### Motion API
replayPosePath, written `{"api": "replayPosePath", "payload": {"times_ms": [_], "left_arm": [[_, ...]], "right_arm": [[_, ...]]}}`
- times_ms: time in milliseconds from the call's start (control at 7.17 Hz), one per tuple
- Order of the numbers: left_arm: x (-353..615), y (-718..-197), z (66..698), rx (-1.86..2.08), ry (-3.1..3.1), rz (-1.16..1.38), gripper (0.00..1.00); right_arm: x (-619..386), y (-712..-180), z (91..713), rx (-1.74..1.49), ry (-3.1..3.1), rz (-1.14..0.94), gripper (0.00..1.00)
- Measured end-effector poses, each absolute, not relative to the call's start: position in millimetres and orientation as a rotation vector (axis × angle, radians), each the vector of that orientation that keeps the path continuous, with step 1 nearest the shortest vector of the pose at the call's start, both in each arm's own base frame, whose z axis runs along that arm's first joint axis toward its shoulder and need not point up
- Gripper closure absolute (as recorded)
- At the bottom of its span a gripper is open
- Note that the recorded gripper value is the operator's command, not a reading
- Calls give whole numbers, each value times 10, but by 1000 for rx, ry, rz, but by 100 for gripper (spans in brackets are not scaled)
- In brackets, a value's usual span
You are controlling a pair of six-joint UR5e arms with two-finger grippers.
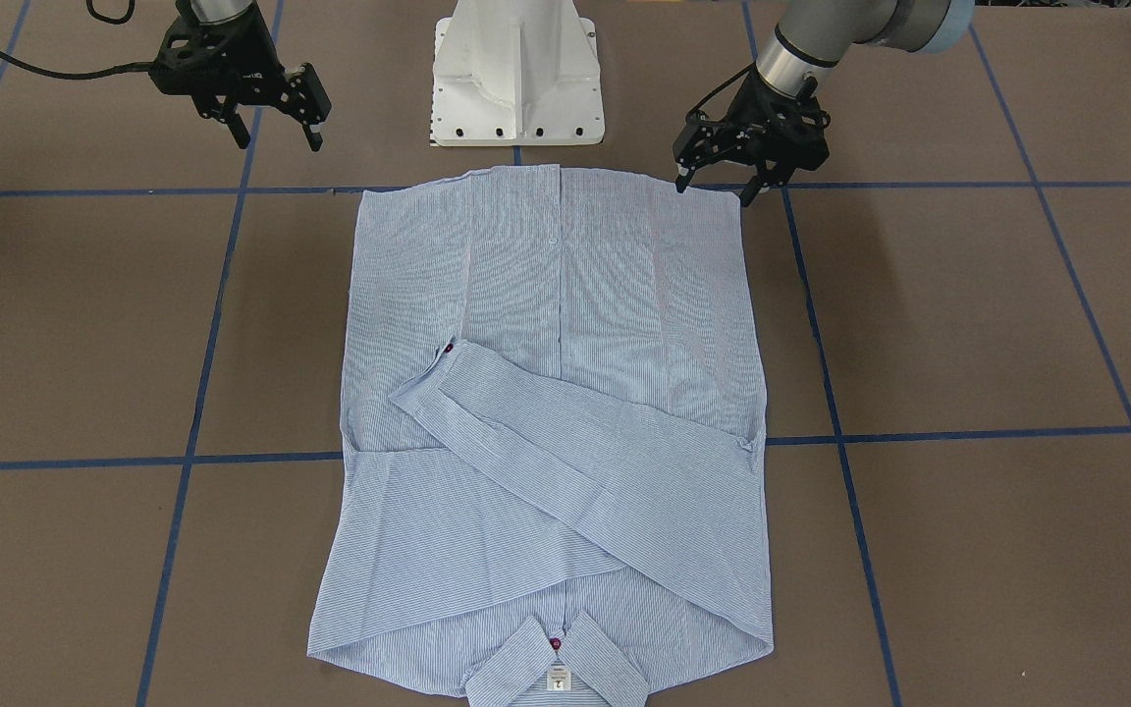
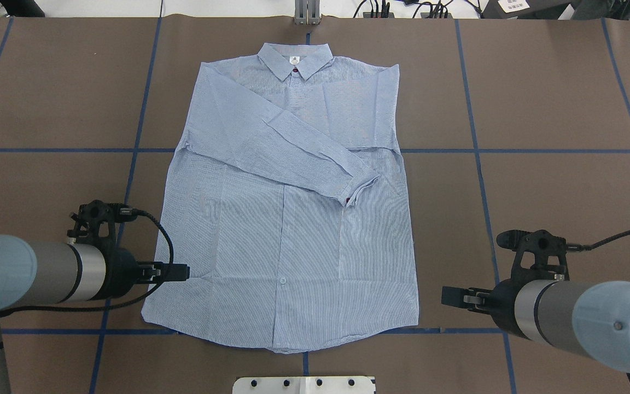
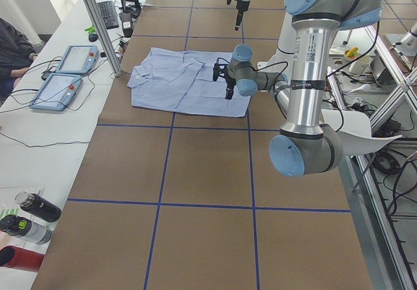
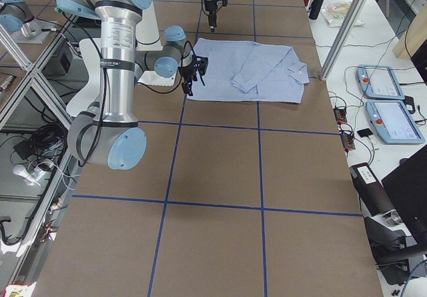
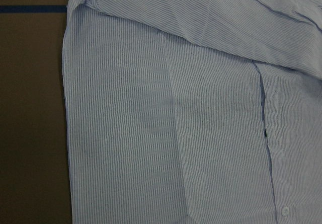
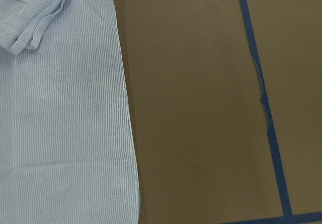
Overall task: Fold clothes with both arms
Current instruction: 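Move both grippers to the shirt hem nearest the robot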
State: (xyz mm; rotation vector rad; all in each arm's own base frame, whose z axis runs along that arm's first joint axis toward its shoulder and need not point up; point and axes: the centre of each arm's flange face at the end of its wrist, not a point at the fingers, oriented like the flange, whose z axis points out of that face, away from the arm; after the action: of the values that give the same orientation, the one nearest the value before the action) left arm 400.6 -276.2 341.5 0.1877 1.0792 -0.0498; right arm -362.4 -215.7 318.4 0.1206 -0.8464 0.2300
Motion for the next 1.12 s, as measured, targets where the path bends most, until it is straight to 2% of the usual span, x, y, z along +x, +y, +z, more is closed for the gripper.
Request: {"api": "replayPosePath", "payload": {"times_ms": [279,418,976,1115], "left_arm": [[4104,-2498,3642,174,1072,-63,2],[4161,-2451,3735,169,1056,-65,6],[4310,-2440,4024,147,993,-64,38],[4320,-2437,4045,142,988,-63,40]], "right_arm": [[-3743,-1973,3195,132,-846,238,0],[-3757,-1950,3197,134,-846,238,0],[-3765,-1944,3192,141,-847,240,0],[-3766,-1943,3192,142,-847,240,0]]}}
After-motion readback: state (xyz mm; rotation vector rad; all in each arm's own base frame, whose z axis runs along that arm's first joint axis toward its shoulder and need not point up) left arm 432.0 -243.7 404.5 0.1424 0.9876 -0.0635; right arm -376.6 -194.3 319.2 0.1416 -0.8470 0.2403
